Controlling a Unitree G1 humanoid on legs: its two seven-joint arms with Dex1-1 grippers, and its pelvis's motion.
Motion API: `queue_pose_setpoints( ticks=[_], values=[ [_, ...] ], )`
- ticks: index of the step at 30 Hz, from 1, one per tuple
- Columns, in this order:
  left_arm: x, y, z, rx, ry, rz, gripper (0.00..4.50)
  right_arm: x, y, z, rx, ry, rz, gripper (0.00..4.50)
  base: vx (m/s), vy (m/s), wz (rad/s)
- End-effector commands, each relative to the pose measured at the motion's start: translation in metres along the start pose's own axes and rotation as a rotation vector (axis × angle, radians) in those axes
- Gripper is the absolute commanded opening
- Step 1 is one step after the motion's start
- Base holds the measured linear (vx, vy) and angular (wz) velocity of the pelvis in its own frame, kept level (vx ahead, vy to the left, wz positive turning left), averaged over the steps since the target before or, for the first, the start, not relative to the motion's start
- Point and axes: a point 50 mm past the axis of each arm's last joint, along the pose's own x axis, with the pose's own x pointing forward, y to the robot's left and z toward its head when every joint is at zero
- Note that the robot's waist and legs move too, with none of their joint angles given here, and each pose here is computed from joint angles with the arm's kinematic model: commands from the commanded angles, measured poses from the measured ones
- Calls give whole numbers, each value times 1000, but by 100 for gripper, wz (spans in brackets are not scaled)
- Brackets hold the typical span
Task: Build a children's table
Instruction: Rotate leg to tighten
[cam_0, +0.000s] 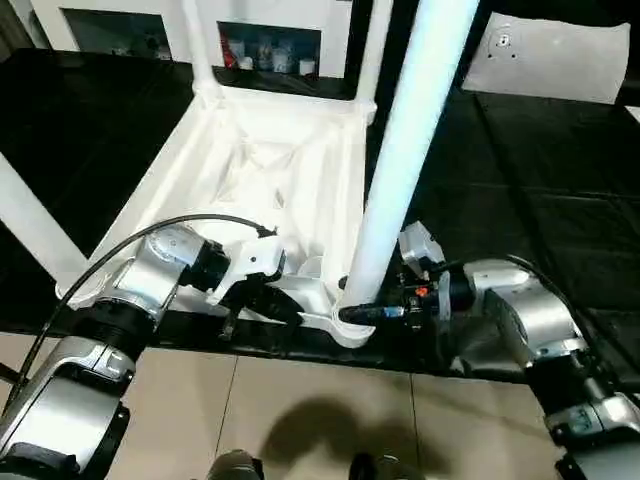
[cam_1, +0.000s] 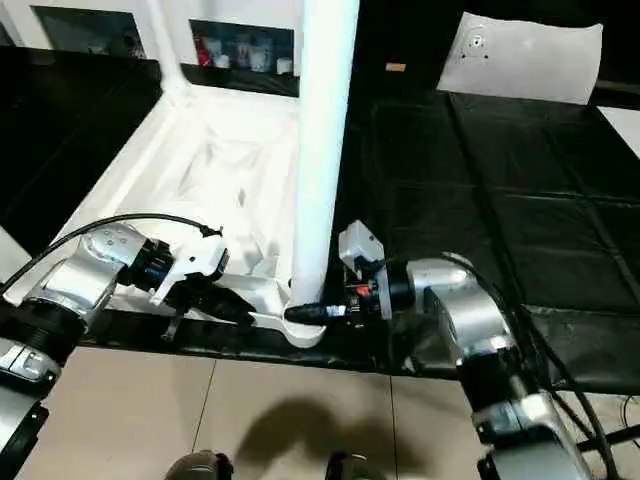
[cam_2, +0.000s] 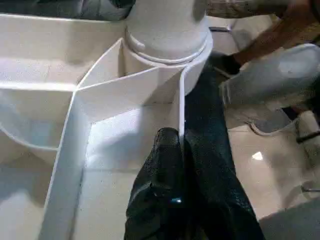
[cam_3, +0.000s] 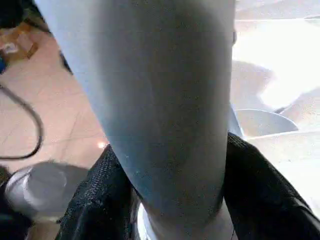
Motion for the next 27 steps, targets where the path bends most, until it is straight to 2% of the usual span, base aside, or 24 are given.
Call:
queue_pose_setpoints(
  ticks=[1,2,4,6,8,9,11,13,16,17,18,20,21,22,24,25,27],
  values=[
    [16,5,5,-49,-20,105,0,15,-2,-10,43,26,-147,207,0,0,0],
    [17,5,6,-58,-29,116,0,16,-2,-11,45,25,-168,206,0,0,0],
    [32,8,15,-129,-96,221,0,31,-7,-12,143,-41,-347,203,0,0,0],
    [39,10,19,-161,-121,266,0,37,-8,-13,177,-55,-404,199,0,0,0],
    [52,14,29,-213,-175,369,0,49,-6,-12,199,-55,-485,198,0,0,0],
    [52,15,29,-214,-176,371,0,49,-6,-12,199,-55,-486,198,0,0,0],
    [67,20,42,-287,-240,475,0,64,-6,-9,222,-50,-612,198,0,0,0],
    [72,22,50,-316,-267,530,0,70,-8,-6,229,-33,-727,198,0,0,0],
    [74,23,55,-314,-268,550,0,75,-7,-1,229,-64,-741,198,0,0,0],
    [74,22,56,-306,-264,543,0,74,-7,0,233,-82,-746,198,0,0,0],
    [74,22,57,-301,-259,538,0,74,-8,2,238,-99,-756,231,0,0,0],
    [71,20,53,-249,-223,518,0,71,-7,4,239,-119,-741,263,0,0,0],
    [70,19,51,-229,-206,511,0,70,-7,5,239,-122,-736,263,0,0,0],
    [67,18,47,-224,-185,510,0,68,-7,5,234,-124,-733,263,50,-16,4],
    [62,18,41,-229,-163,507,0,62,-8,6,216,-130,-729,291,0,0,0],
    [55,17,34,-236,-140,500,0,53,-9,6,182,-136,-721,304,0,0,0],
    [53,17,32,-235,-132,497,0,48,-10,6,170,-137,-718,321,0,0,0]
  ],
)
